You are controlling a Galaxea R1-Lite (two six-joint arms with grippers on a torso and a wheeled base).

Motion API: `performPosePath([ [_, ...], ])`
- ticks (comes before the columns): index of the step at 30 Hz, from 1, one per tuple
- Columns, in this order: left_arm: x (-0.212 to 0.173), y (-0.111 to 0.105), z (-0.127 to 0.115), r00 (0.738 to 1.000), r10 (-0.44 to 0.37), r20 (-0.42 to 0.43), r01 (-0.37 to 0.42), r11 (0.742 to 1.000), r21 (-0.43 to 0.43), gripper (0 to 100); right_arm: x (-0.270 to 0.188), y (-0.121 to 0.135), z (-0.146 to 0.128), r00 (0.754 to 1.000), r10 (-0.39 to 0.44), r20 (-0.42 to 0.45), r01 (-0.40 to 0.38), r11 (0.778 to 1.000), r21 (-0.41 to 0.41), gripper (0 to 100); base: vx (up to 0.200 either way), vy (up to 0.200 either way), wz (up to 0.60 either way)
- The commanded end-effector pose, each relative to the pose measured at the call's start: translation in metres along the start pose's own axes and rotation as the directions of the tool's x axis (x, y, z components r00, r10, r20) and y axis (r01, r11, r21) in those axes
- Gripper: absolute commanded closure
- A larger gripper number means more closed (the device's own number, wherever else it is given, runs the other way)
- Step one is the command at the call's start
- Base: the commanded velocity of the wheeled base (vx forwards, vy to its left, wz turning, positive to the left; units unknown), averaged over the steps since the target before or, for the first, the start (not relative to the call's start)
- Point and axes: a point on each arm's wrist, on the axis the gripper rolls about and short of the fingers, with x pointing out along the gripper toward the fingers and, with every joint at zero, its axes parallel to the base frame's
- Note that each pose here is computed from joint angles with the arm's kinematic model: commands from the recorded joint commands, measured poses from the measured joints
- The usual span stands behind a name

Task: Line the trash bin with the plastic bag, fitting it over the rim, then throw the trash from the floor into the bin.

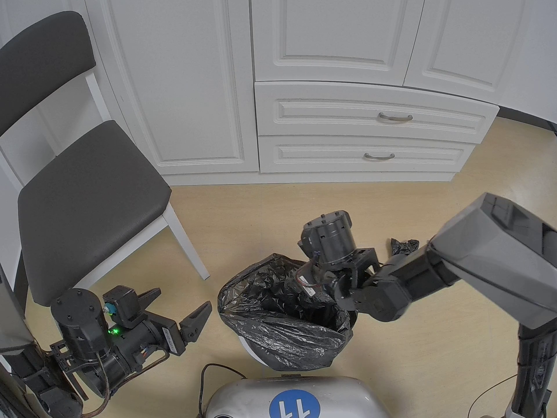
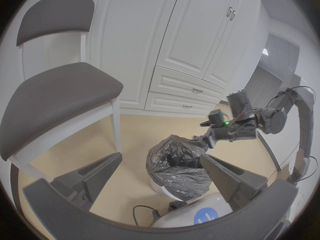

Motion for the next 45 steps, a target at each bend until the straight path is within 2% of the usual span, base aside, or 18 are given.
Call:
performPosePath([
  [1, 0.01, -0.002, -0.02, 0.996, 0.001, -0.094, -0.001, 1.0, -0.007, 0, -0.052, -0.03, -0.005, 1.0, 0.0, -0.01, 0.0, 0.999, 0.049, 0, 0.0, 0.0, 0.0],
  [2, 0.011, -0.003, -0.022, 0.995, -0.009, -0.104, 0.008, 1.0, -0.013, 0, -0.06, -0.032, -0.019, 0.999, 0.016, -0.037, -0.014, 0.998, 0.066, 0, 0.0, 0.0, 0.0],
  [4, 0.011, -0.003, -0.022, 0.995, -0.009, -0.104, 0.008, 1.0, -0.013, 0, -0.06, -0.032, -0.019, 0.999, 0.016, -0.037, -0.014, 0.998, 0.066, 0, 0.0, 0.0, 0.0],
  [5, 0.023, -0.005, -0.029, 0.989, -0.042, -0.144, 0.041, 0.999, -0.016, 0, -0.061, -0.031, -0.036, 0.997, 0.015, -0.072, -0.008, 0.995, 0.102, 0, 0.0, 0.0, 0.0],
  [6, 0.031, -0.006, -0.034, 0.985, -0.048, -0.164, 0.047, 0.999, -0.01, 0, -0.06, -0.03, -0.041, 0.996, 0.015, -0.089, -0.005, 0.994, 0.113, 0, 0.0, 0.0, 0.0],
  [10, 0.06, -0.006, -0.048, 0.978, -0.025, -0.205, 0.027, 1.0, 0.008, 0, -0.052, -0.023, -0.055, 0.991, 0.022, -0.133, -0.004, 0.991, 0.133, 0, 0.0, 0.0, 0.0],
  [12, 0.081, -0.004, -0.051, 0.97, 0.005, -0.245, -0.002, 1.0, 0.011, 0, -0.044, -0.015, -0.063, 0.986, 0.034, -0.164, -0.011, 0.99, 0.142, 0, 0.0, 0.0, 0.0],
  [16, 0.109, 0.001, -0.041, 0.949, 0.058, -0.311, -0.059, 0.998, 0.008, 0, -0.032, 0.003, -0.078, 0.976, 0.056, -0.209, -0.025, 0.989, 0.148, 0, 0.0, 0.0, 0.0],
  [22, 0.139, 0.001, -0.026, 0.931, 0.104, -0.351, -0.108, 0.994, 0.009, 0, -0.013, 0.019, -0.084, 0.98, 0.057, -0.19, -0.024, 0.985, 0.173, 0, 0.0, 0.0, 0.0],
  [27, 0.156, 0.007, -0.036, 0.905, 0.178, -0.386, -0.177, 0.983, 0.039, 0, -0.011, 0.021, -0.096, 0.974, 0.062, -0.217, -0.029, 0.988, 0.155, 0, 0.0, 0.0, 0.0],
  [33, 0.157, 0.012, -0.048, 0.883, 0.208, -0.421, -0.197, 0.978, 0.071, 0, -0.019, 0.025, -0.102, 0.967, 0.078, -0.243, -0.049, 0.991, 0.122, 0, 0.0, 0.0, 0.0],
  [34, 0.152, 0.014, -0.052, 0.868, 0.217, -0.446, -0.199, 0.976, 0.087, 0, -0.022, 0.026, -0.106, 0.964, 0.083, -0.251, -0.059, 0.993, 0.102, 0, 0.0, 0.0, 0.0],
  [36, 0.152, 0.014, -0.052, 0.868, 0.217, -0.446, -0.199, 0.976, 0.087, 0, -0.022, 0.026, -0.106, 0.964, 0.083, -0.251, -0.059, 0.993, 0.102, 0, 0.0, 0.0, 0.0],
  [37, 0.143, 0.017, -0.057, 0.85, 0.228, -0.474, -0.207, 0.974, 0.096, 0, -0.028, 0.028, -0.111, 0.96, 0.09, -0.266, -0.069, 0.994, 0.085, 0, 0.0, 0.0, 0.0],
  [45, 0.114, 0.022, -0.07, 0.81, 0.233, -0.538, -0.197, 0.972, 0.125, 0, -0.045, 0.036, -0.114, 0.956, 0.118, -0.269, -0.108, 0.993, 0.048, 0, 0.0, 0.0, 0.0],
])
